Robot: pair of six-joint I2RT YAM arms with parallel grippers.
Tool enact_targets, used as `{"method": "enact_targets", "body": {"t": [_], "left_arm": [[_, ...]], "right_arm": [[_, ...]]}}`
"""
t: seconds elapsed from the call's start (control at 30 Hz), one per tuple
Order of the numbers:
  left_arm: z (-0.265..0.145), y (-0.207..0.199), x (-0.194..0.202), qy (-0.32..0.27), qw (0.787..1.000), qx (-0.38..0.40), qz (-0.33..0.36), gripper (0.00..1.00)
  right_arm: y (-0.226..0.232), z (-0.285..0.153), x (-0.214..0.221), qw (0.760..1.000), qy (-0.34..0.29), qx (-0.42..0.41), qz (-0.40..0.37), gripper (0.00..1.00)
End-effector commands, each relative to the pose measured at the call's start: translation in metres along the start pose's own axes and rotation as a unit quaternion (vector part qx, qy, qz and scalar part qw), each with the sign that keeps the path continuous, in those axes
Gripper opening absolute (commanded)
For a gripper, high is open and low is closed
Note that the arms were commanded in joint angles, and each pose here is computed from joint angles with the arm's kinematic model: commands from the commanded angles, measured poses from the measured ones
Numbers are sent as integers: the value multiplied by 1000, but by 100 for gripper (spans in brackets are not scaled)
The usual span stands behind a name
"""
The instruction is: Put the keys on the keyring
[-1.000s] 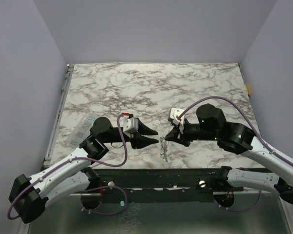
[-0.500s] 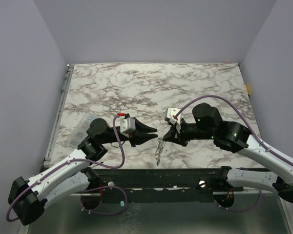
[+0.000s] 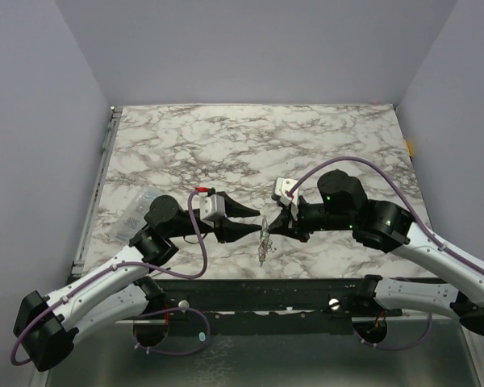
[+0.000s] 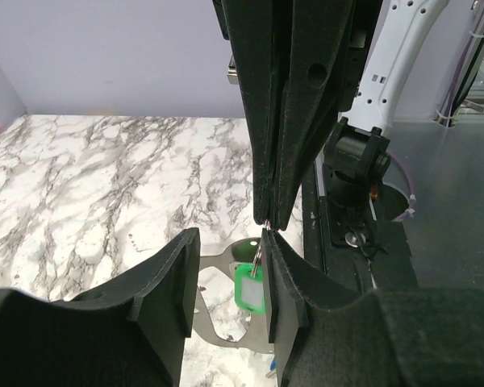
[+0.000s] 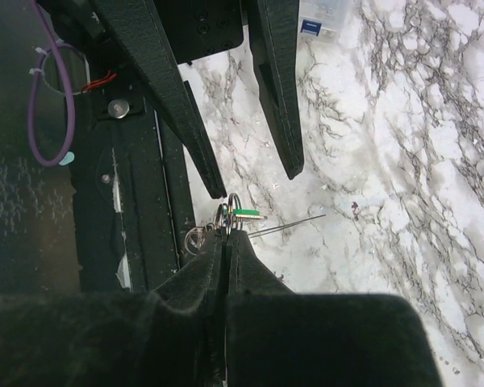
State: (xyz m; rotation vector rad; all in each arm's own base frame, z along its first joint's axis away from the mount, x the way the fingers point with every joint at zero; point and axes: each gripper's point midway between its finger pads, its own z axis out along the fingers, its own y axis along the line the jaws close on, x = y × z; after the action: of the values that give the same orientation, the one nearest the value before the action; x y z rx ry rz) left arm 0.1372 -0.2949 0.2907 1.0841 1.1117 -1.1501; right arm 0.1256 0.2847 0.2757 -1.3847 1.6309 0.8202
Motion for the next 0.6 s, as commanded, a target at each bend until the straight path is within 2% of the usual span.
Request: {"method": "enact_targets", "body": {"t": [0.0,0.33,0.57], "left_arm": [[1,-4,3,-2,1000,10,5,42],[3,-14,8,6,999,40,-1,40],[4,-16,10,8,999,43,-4,9]], "right_arm": [[1,-13,-35,998,-56,2,-22,1],[0,-16,-41,997,-65,6,-27,1],[2,-17,-43,997,-67,0,-26,1]]}}
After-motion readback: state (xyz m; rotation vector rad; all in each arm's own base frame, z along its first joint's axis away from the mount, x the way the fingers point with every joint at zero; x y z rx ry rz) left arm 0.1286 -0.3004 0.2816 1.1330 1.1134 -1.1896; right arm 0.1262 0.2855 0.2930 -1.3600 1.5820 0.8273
